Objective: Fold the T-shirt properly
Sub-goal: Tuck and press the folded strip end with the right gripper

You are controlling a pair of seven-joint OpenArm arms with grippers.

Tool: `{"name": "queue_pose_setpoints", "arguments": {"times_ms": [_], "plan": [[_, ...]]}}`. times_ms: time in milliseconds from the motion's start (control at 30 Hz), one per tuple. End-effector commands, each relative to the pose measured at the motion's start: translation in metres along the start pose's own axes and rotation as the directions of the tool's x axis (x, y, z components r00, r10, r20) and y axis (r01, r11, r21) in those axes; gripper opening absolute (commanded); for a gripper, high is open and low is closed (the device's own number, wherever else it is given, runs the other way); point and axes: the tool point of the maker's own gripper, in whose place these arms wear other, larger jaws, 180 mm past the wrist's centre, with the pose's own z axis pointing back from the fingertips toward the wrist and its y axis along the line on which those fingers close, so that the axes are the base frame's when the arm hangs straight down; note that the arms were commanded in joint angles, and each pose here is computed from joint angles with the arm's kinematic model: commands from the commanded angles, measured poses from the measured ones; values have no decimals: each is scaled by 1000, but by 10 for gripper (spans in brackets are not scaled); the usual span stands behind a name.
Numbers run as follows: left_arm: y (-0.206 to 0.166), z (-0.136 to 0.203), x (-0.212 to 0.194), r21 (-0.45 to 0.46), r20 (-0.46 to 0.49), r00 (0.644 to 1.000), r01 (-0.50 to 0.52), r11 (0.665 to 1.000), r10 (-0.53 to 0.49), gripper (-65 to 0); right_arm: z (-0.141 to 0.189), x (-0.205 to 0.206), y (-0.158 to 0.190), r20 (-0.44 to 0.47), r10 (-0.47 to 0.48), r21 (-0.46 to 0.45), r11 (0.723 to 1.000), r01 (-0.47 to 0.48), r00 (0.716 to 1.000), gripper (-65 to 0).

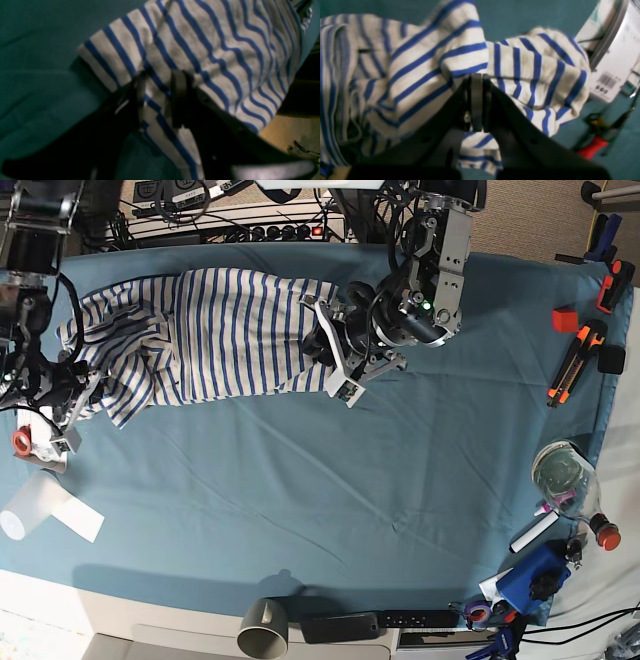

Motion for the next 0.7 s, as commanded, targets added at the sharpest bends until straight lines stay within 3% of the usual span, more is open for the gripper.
{"name": "queue_pose_setpoints", "arguments": {"times_ms": [0, 133, 300, 500, 667], "plan": [[-2, 2, 15, -2, 48, 999, 8, 1000, -8, -485, 14, 12, -9, 42, 27, -32, 999, -26, 999, -650], [4, 2, 12, 35, 31, 999, 26, 999, -27, -485, 22, 3, -7, 33, 61, -45, 997, -59, 998, -650], [4, 2, 12, 34, 31, 999, 26, 999, -27, -485, 31, -16, -14, 28, 20, -56, 998, -18, 999, -650], [4, 2, 12, 34, 31, 999, 26, 999, -27, -485, 57, -13, 1, 199, -31, 133, 991, 5, 980, -650], [4, 2, 12, 34, 31, 999, 26, 999, -27, -485, 74, -34, -19, 216, -90, 99, 993, 70, 972, -650]]}}
